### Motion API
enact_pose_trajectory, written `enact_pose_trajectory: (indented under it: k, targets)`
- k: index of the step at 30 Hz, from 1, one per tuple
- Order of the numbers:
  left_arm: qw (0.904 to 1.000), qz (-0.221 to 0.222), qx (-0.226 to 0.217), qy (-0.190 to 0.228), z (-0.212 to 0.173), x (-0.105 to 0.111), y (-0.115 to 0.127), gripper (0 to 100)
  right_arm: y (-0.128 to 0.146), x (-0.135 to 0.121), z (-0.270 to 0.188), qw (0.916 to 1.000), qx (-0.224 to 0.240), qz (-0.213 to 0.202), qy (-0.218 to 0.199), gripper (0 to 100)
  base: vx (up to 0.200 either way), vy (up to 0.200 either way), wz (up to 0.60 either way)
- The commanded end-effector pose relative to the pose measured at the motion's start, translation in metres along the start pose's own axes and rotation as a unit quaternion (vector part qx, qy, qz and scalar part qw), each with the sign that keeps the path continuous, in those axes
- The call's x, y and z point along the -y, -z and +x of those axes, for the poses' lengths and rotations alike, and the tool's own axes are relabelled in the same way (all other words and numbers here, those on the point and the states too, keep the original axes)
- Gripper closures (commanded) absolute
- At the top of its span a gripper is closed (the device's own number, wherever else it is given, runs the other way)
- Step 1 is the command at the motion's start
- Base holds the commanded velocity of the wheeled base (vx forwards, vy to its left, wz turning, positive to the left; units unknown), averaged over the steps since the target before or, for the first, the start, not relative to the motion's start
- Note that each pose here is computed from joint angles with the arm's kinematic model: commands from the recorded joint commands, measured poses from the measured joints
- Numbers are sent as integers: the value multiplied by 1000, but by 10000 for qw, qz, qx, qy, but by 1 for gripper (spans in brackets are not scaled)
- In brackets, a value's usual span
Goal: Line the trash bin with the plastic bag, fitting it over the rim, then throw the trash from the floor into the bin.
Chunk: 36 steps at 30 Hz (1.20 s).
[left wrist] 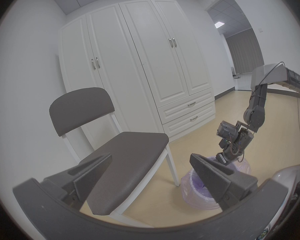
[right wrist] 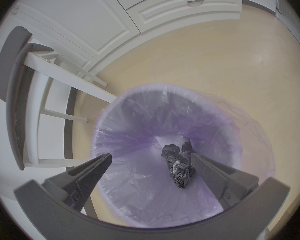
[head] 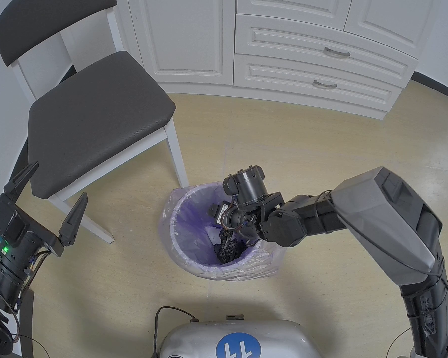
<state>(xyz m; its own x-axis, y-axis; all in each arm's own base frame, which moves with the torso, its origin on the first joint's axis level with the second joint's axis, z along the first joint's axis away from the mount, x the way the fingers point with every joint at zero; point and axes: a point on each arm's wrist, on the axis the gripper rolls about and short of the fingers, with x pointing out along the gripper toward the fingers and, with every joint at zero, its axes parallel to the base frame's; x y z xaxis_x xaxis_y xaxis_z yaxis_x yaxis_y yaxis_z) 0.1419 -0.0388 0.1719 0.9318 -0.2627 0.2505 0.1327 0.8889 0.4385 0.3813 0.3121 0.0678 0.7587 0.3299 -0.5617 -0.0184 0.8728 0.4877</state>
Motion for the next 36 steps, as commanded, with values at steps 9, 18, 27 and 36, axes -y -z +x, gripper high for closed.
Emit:
enact_pose_trajectory:
  k: [9,18,27,36]
  targets:
    - [10000,-5,-38,45,1,2,2,0,-32,6,-86,9943,112,-1049,-125,0,0,0,0]
    - [9999,-8,-82,93,0,3,3,0,-27,66,-122,9587,356,-2812,229,0,0,0,0]
    - [9992,-12,-318,221,4,8,12,0,-47,136,-156,8114,3192,-4841,736,0,0,0,0]
    - [9985,-110,-478,227,10,9,18,0,-100,180,-203,7722,3967,-4572,1930,0,0,0,0]
